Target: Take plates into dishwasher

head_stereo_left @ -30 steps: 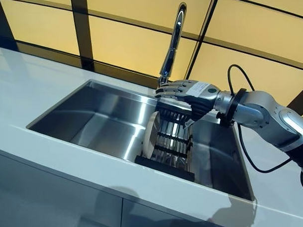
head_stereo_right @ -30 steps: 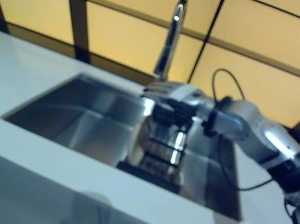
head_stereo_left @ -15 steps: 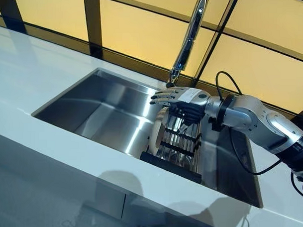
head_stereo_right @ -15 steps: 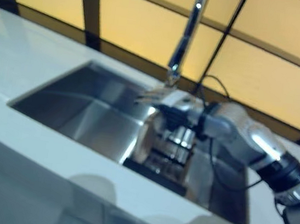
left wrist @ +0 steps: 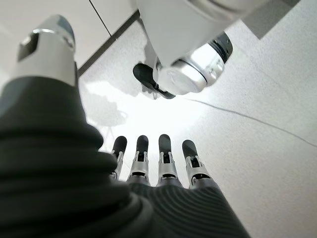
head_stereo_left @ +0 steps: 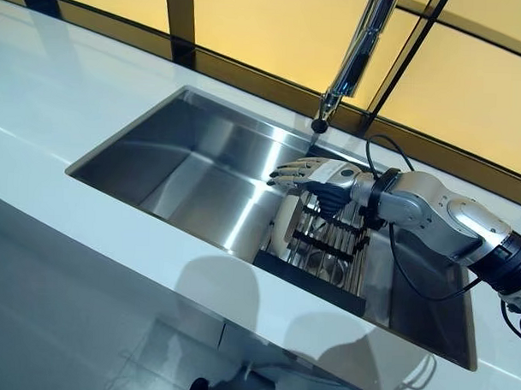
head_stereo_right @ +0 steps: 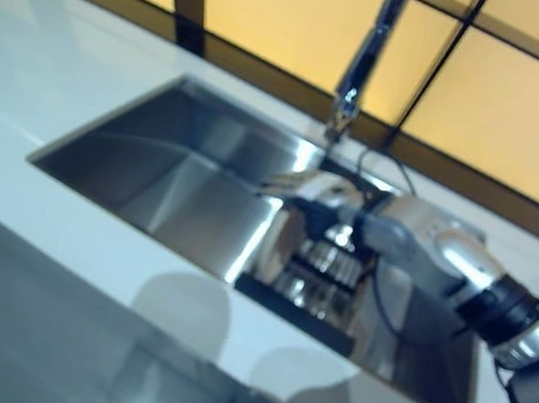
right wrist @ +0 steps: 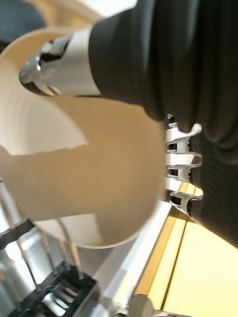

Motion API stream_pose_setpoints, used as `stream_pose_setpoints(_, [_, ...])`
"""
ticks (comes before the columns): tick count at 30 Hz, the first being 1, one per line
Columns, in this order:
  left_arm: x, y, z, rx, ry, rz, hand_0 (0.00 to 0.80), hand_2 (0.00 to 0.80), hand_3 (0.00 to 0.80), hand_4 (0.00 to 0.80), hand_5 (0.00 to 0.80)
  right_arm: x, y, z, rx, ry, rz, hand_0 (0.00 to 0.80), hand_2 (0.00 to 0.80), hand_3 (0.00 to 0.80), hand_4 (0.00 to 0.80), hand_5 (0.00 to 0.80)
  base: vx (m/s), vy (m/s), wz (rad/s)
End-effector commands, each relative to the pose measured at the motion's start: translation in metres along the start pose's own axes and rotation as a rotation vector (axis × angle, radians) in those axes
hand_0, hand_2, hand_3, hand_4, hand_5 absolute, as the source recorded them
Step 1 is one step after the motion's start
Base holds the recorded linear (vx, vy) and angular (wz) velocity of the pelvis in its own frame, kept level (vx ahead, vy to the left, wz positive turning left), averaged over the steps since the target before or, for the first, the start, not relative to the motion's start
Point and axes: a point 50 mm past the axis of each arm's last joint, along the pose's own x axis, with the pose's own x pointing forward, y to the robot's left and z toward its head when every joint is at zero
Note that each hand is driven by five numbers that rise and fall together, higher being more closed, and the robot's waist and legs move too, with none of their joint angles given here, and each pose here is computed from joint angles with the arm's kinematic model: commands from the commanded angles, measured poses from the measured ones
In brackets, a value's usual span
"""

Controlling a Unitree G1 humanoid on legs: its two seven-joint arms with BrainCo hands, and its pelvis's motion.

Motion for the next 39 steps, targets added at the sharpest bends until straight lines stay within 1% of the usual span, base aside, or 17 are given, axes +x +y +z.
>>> stream_pose_setpoints(1, [0.001, -0.003, 0.010, -0.049, -0.025, -0.022, 0.000, 0.000, 0.000, 0.000, 0.000, 0.000, -0.028, -0.004, -0.095, 0.038, -0.046, 0.000, 0.000, 0.000, 0.000, 0.000, -0.016, 0.012, 0.06])
stream_pose_setpoints(12, [0.001, -0.011, 0.009, -0.056, -0.023, -0.069, 0.000, 0.000, 0.000, 0.000, 0.000, 0.002, -0.017, -0.003, -0.181, 0.043, 0.050, 0.000, 0.000, 0.000, 0.000, 0.000, -0.006, 0.003, 0.02])
stream_pose_setpoints(17, [0.001, -0.010, 0.011, -0.064, -0.029, -0.072, 0.000, 0.000, 0.000, 0.000, 0.000, 0.002, -0.014, -0.007, -0.275, 0.067, 0.086, 0.000, 0.000, 0.000, 0.000, 0.000, 0.000, 0.000, 0.00])
stream_pose_setpoints(18, [0.001, -0.011, 0.012, -0.066, -0.034, -0.077, 0.000, 0.000, 0.000, 0.000, 0.000, 0.003, -0.013, -0.008, -0.314, 0.069, 0.086, 0.549, 0.549, 0.549, 0.549, 0.549, 0.000, 0.000, 0.00])
stream_pose_setpoints(19, [0.001, -0.012, 0.013, -0.065, -0.040, -0.082, 0.000, 0.000, 0.000, 0.000, 0.000, 0.003, -0.013, -0.009, -0.345, 0.077, 0.087, 0.800, 0.800, 0.800, 0.800, 0.800, 0.000, 0.000, 0.00])
stream_pose_setpoints(30, [0.001, -0.015, 0.014, -0.051, -0.043, -0.096, 0.000, 0.000, 0.000, 0.000, 0.000, -0.003, -0.026, -0.018, -0.379, 0.103, 0.022, 0.800, 0.800, 0.800, 0.800, 0.800, 0.000, 0.000, 0.00])
stream_pose_setpoints(39, [0.001, -0.015, 0.010, -0.053, -0.027, -0.088, 0.000, 0.000, 0.000, 0.000, 0.000, -0.010, -0.028, -0.023, -0.390, 0.106, 0.031, 0.800, 0.800, 0.800, 0.800, 0.800, 0.003, 0.002, 0.00])
